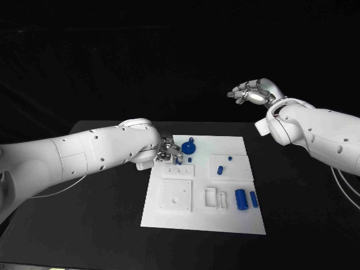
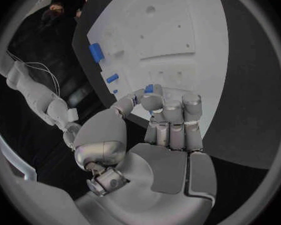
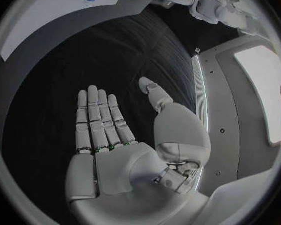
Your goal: Assemble the parts on the task board
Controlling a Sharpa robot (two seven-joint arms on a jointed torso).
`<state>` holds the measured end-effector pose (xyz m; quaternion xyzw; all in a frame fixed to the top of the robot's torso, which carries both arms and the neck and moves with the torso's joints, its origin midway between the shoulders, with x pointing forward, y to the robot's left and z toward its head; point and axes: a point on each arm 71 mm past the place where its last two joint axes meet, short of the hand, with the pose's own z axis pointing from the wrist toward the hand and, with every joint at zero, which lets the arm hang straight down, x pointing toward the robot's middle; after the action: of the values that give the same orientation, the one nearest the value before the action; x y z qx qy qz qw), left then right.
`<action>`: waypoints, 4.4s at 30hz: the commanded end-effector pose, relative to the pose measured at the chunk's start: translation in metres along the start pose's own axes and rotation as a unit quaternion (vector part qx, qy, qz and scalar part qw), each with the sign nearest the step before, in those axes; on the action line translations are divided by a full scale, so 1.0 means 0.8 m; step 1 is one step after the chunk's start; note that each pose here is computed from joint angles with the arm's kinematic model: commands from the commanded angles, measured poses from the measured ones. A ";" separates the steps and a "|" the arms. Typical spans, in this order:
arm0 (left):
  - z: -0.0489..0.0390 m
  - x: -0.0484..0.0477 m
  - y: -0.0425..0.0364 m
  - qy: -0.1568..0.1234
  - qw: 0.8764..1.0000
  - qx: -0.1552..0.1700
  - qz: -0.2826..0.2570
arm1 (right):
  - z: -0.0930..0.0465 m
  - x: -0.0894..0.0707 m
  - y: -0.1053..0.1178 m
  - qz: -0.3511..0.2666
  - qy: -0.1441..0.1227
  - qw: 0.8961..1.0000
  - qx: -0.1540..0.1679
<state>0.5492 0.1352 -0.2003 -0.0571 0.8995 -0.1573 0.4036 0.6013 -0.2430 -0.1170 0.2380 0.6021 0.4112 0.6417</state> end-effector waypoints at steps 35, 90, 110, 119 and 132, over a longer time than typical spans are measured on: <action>0.017 0.035 0.0080 -0.025 0.998 -0.002 0.055 | 0.000 0.012 0.009 0.012 0.031 0.999 -0.009; 0.020 0.045 0.0081 0.018 0.998 -0.005 0.053 | 0.000 0.017 0.011 0.010 0.045 0.999 -0.007; 0.025 0.042 0.0085 0.025 0.998 -0.014 0.057 | 0.001 0.022 0.013 0.003 0.054 0.998 -0.010; 0.028 0.040 0.0106 0.049 0.997 -0.023 0.054 | 0.002 0.025 0.014 0.001 0.058 0.998 -0.011; 0.029 0.040 0.0040 0.089 0.995 -0.026 0.046 | 0.002 0.028 0.016 0.001 0.062 0.998 -0.011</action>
<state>0.5519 0.1284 -0.2311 -0.0198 0.9224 -0.1212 0.3663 0.5986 -0.2185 -0.1197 0.2106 0.6326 0.4326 0.6069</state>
